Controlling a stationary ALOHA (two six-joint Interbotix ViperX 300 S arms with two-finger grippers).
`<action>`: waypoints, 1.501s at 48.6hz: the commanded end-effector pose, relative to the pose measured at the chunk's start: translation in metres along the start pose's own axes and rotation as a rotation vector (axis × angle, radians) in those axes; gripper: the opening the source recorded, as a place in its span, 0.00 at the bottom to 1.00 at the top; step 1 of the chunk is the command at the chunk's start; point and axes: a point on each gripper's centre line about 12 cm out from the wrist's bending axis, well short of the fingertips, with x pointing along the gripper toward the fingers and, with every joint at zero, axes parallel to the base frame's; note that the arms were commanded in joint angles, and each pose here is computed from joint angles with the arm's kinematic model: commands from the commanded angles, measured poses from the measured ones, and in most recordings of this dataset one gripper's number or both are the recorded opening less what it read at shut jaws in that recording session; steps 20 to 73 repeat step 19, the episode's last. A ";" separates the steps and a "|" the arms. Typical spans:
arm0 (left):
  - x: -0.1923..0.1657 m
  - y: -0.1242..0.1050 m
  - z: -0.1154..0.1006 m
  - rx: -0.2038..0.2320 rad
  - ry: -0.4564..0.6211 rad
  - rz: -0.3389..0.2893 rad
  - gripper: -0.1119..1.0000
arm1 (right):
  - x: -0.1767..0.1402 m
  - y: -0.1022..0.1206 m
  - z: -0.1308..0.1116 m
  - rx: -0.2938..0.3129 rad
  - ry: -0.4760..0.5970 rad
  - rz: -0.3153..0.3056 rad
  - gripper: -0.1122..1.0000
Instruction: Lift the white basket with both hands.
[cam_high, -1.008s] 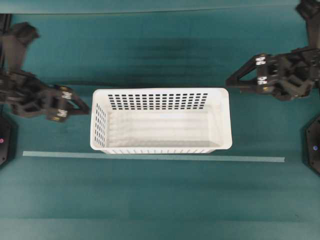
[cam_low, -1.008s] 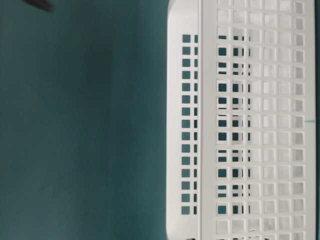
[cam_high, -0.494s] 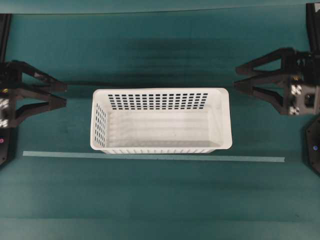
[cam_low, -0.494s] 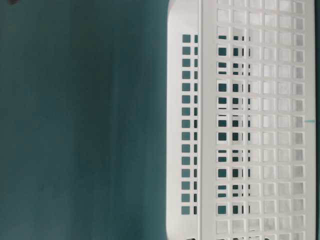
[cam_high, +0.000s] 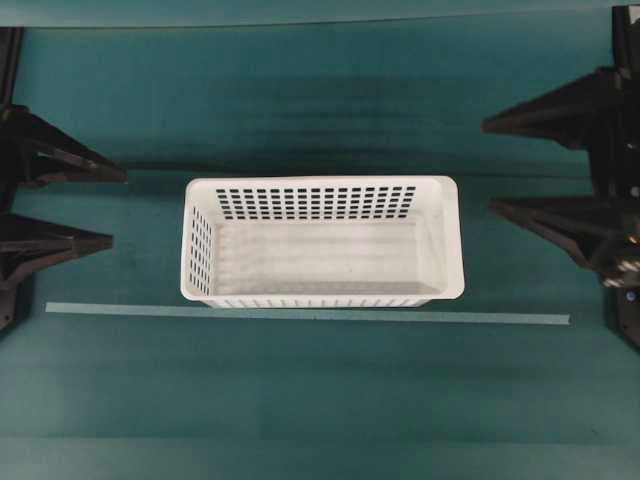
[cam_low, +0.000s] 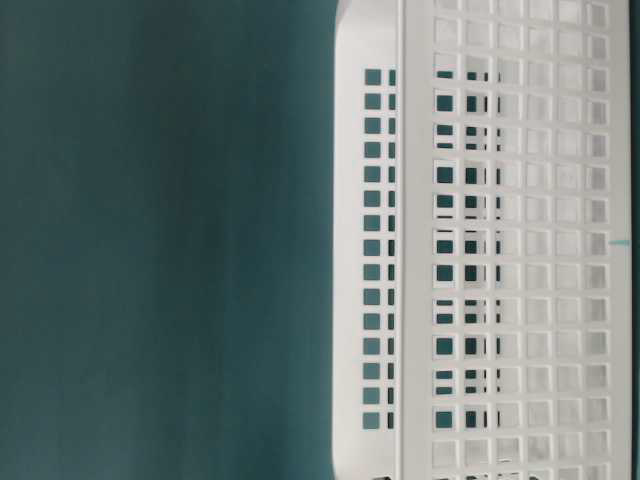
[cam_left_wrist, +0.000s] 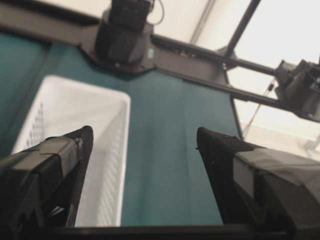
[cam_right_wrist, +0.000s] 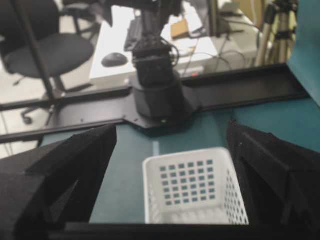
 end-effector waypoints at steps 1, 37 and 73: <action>-0.003 -0.004 0.010 0.032 -0.037 -0.015 0.89 | -0.003 0.003 0.002 -0.004 -0.011 0.015 0.96; -0.031 -0.008 0.025 0.045 -0.127 -0.037 0.89 | -0.030 0.009 0.004 0.003 -0.046 0.047 0.96; -0.031 -0.008 0.025 0.045 -0.127 -0.037 0.89 | -0.030 0.009 0.004 0.003 -0.046 0.047 0.96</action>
